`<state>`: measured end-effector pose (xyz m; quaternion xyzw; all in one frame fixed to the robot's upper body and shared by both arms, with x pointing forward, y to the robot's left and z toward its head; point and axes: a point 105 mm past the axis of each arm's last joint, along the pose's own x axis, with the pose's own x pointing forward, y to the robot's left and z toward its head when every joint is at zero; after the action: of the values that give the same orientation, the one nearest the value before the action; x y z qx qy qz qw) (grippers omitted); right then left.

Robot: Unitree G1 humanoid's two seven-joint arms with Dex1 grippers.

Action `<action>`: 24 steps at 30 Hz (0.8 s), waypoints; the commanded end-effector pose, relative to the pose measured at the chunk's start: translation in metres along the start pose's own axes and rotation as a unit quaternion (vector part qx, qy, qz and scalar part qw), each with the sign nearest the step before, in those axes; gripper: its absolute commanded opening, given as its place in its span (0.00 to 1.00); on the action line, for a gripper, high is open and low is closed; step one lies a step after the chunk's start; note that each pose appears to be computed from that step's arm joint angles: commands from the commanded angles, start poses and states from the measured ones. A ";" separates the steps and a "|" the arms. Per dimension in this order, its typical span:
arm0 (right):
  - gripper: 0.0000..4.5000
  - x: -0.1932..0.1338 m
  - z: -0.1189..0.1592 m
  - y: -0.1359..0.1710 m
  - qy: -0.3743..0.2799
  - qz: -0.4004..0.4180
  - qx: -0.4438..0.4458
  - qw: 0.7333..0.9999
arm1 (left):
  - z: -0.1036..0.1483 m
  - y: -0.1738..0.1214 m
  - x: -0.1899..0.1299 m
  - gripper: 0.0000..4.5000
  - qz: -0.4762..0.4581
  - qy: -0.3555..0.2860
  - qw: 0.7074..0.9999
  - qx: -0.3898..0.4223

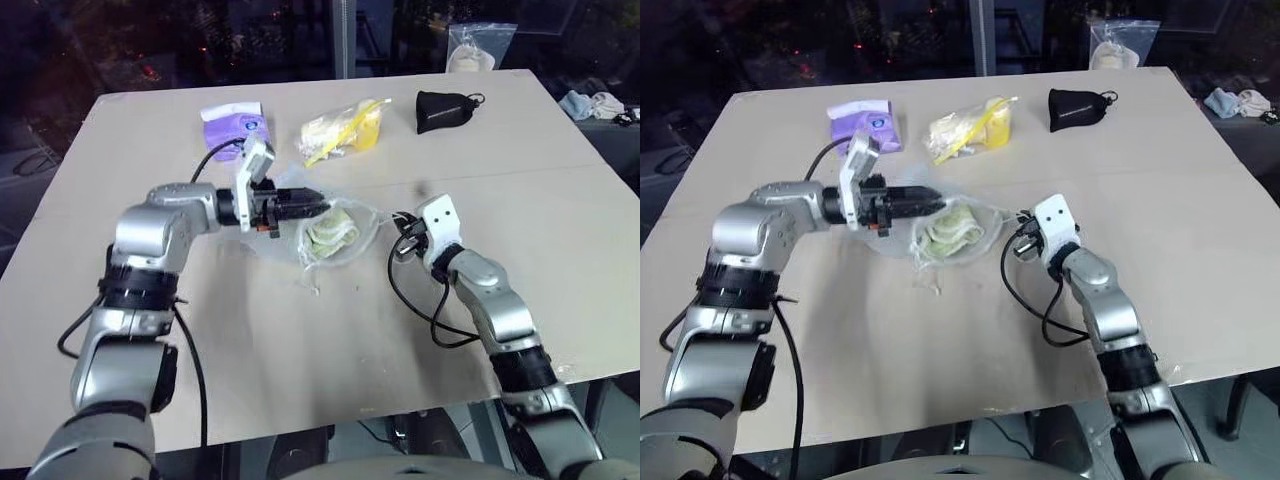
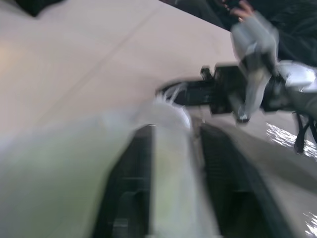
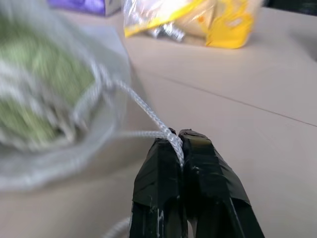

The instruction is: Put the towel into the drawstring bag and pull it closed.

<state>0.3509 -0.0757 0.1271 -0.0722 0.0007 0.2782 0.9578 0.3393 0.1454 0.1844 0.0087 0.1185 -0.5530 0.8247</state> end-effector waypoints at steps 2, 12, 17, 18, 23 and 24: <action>0.00 -0.011 0.026 0.012 -0.025 0.010 0.006 1.000 | -0.009 -0.030 -0.051 0.80 0.013 0.005 0.999 -0.038; 0.00 -0.013 0.016 0.007 0.005 0.017 0.008 1.000 | -0.069 -0.061 -0.055 0.80 0.055 0.085 0.995 0.021; 0.00 -0.017 0.015 0.005 0.011 0.011 0.005 1.000 | -0.090 -0.053 -0.017 0.80 0.091 0.064 0.992 0.058; 0.00 -0.018 0.014 0.004 0.011 0.009 0.004 1.000 | -0.090 -0.049 -0.011 0.80 0.102 0.054 0.992 0.059; 0.00 -0.022 0.016 0.000 0.009 -0.006 0.002 1.000 | -0.096 -0.044 -0.009 0.46 0.116 0.050 0.985 0.115; 0.00 -0.024 0.017 -0.002 0.007 -0.012 0.003 1.000 | -0.091 -0.043 -0.011 0.38 0.122 0.036 0.984 0.126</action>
<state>0.3335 -0.0821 0.1266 -0.0734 0.0415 0.2776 0.9570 0.2769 0.1488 0.0922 0.1275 0.1157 -0.4645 0.8687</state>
